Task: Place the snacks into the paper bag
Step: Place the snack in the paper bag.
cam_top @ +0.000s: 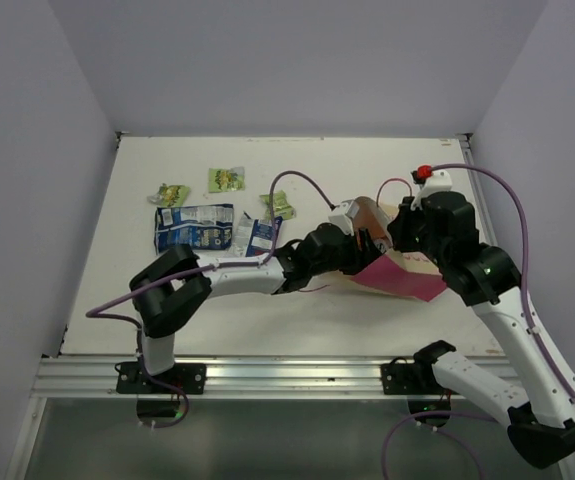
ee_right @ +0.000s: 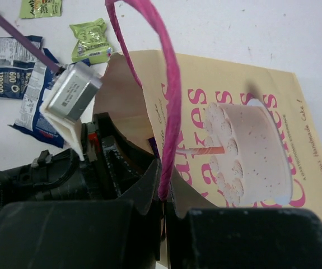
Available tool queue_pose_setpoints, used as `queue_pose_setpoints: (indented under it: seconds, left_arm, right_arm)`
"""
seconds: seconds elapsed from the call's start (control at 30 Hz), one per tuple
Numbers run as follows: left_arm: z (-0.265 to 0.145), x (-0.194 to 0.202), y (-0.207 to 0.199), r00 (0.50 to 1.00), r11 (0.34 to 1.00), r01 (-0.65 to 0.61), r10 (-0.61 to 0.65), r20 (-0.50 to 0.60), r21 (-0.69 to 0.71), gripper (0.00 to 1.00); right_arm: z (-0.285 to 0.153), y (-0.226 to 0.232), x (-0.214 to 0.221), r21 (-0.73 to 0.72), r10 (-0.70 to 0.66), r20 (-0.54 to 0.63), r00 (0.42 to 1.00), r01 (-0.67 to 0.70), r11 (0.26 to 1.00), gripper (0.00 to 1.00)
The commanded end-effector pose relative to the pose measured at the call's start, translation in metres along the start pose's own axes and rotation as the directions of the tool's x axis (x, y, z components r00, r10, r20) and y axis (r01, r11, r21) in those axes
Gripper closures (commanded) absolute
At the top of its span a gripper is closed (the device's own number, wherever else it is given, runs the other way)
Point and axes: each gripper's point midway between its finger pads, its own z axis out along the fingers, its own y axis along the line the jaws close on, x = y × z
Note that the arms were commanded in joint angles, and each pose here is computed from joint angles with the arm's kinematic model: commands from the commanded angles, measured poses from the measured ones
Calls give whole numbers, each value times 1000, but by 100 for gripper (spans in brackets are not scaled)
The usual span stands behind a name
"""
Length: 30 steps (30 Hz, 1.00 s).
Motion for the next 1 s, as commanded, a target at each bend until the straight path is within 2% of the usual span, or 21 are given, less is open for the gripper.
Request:
queue_pose_setpoints:
  seconds: [0.0, 0.17, 0.33, 0.37, 0.53, 0.67, 0.83, 0.97]
  left_arm:
    - [-32, -18, -18, 996, 997, -73, 73, 57, -7, 40]
    - [-79, -50, -33, 980, 990, -138, 142, 138, -38, 22]
    - [-129, -82, -41, 956, 976, -200, 215, 199, -90, 13]
    - [-137, -82, -36, 956, 970, -211, 230, 183, -119, 12]
    - [-180, -101, -30, 936, 941, -275, 310, 170, -199, 8]
    - [-198, -115, 2, 929, 906, -284, 342, 145, -313, 7]
    - [-187, -105, 47, 954, 901, -274, 300, 26, -336, 12]
    - [-165, -76, 52, 965, 935, -263, 250, -83, -239, 16]
  right_arm:
    - [-26, 9, -63, -36, 24, 214, 977, -16, 999, 100]
    - [-26, 3, -51, -12, -33, 179, 983, 36, 999, 100]
    - [-25, -3, -36, -5, -80, 161, 984, 81, 997, 100]
    - [-25, -2, -35, -11, -79, 164, 983, 82, 997, 100]
    - [-21, 4, -22, -62, -92, 142, 986, 102, 993, 100]
    - [-25, 20, -21, -148, -143, 121, 982, 161, 976, 100]
    - [-30, 26, -28, -178, -195, 117, 974, 214, 960, 100]
    - [-26, 26, -26, -179, -207, 107, 973, 223, 958, 100]
